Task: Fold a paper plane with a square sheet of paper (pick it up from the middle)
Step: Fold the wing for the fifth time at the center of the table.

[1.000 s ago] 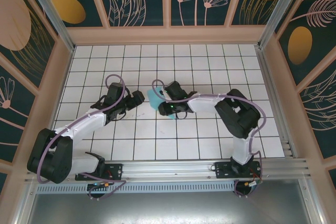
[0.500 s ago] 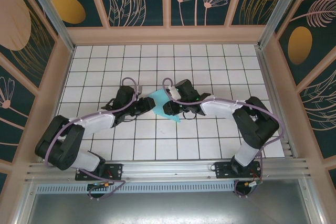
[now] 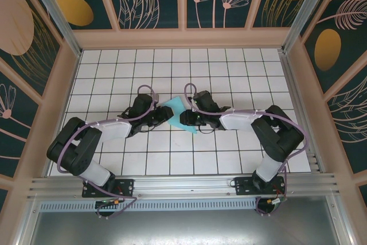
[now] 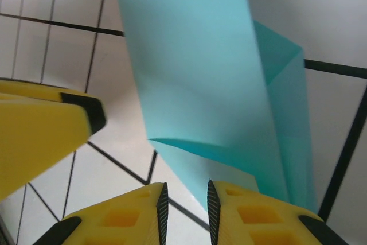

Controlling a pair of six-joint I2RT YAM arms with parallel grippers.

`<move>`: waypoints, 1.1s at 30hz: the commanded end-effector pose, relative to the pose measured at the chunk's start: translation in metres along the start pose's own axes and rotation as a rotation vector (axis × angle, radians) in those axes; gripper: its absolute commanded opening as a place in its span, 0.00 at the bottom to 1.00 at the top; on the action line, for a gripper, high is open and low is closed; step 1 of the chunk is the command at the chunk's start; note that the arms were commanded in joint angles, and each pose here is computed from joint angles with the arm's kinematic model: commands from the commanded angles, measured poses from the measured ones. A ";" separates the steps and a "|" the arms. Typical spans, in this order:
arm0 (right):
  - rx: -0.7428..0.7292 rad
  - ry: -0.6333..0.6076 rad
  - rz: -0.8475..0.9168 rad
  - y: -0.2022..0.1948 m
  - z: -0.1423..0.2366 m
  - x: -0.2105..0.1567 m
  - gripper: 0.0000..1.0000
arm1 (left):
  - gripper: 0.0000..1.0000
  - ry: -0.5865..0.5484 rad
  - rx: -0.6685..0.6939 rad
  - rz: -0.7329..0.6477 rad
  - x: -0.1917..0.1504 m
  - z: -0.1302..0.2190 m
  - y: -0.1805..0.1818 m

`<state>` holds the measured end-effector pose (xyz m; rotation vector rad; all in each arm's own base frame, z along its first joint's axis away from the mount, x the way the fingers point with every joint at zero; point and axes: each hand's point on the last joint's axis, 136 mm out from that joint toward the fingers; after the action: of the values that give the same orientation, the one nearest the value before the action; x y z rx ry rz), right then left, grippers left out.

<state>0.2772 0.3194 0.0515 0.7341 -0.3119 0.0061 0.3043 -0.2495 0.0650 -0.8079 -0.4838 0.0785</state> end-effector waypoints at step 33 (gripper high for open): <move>0.088 0.033 -0.227 -0.039 0.002 -0.002 0.28 | 0.44 0.095 -0.049 0.170 -0.019 -0.022 -0.001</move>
<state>0.2814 0.2899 0.0286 0.8312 -0.2104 -0.1741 0.2928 -0.2605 0.0387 -0.8558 -0.3226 0.2054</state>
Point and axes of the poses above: each hand's point on the last joint's axis, 136 mm out from that joint toward the fingers, its own z axis back along the fingers, its own y axis along the line the jaws close on, x = y × z, and after that the axes turned 11 degrees about -z, right-handed
